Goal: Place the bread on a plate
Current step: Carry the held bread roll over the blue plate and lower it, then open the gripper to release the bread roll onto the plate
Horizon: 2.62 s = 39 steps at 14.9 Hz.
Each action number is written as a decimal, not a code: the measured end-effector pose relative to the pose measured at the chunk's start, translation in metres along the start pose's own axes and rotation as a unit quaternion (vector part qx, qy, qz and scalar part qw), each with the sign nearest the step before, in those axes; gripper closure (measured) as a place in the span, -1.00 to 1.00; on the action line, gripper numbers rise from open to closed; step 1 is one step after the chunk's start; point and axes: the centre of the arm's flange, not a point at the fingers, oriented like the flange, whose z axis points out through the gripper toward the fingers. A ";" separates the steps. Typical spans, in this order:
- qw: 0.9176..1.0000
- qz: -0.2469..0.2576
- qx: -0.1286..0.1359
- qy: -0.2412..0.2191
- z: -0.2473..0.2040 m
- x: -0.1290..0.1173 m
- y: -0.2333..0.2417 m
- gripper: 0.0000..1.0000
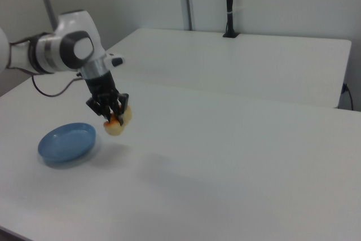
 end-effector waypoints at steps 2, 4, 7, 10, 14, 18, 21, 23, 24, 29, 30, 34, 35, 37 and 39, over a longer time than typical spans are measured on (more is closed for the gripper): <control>0.999 0.031 0.002 0.011 -0.038 -0.008 -0.001 0.45; 0.998 0.053 0.015 0.023 -0.084 -0.015 0.005 0.45; 0.994 0.092 0.040 0.041 -0.144 -0.027 0.009 0.45; 0.992 0.108 0.051 0.040 -0.172 -0.040 -0.010 0.45; 0.995 0.088 0.048 0.003 -0.162 -0.043 -0.077 0.45; 0.995 0.077 0.046 -0.032 -0.124 -0.039 -0.111 0.44; 0.996 0.071 0.051 -0.028 -0.099 -0.026 -0.130 0.44; 0.996 0.071 0.057 -0.024 -0.076 -0.015 -0.150 0.45; 0.995 0.070 0.060 -0.024 -0.064 -0.010 -0.159 0.45; 0.995 0.058 0.069 -0.038 -0.012 0.007 -0.196 0.45; 0.995 0.059 0.068 -0.040 -0.004 0.009 -0.199 0.45; 0.996 0.069 0.048 -0.040 0.023 0.018 -0.208 0.45; 0.996 0.070 0.047 -0.041 0.028 0.019 -0.210 0.44; 0.996 0.070 0.045 -0.036 0.038 0.024 -0.212 0.44; 0.995 0.080 0.041 -0.038 0.045 0.026 -0.212 0.18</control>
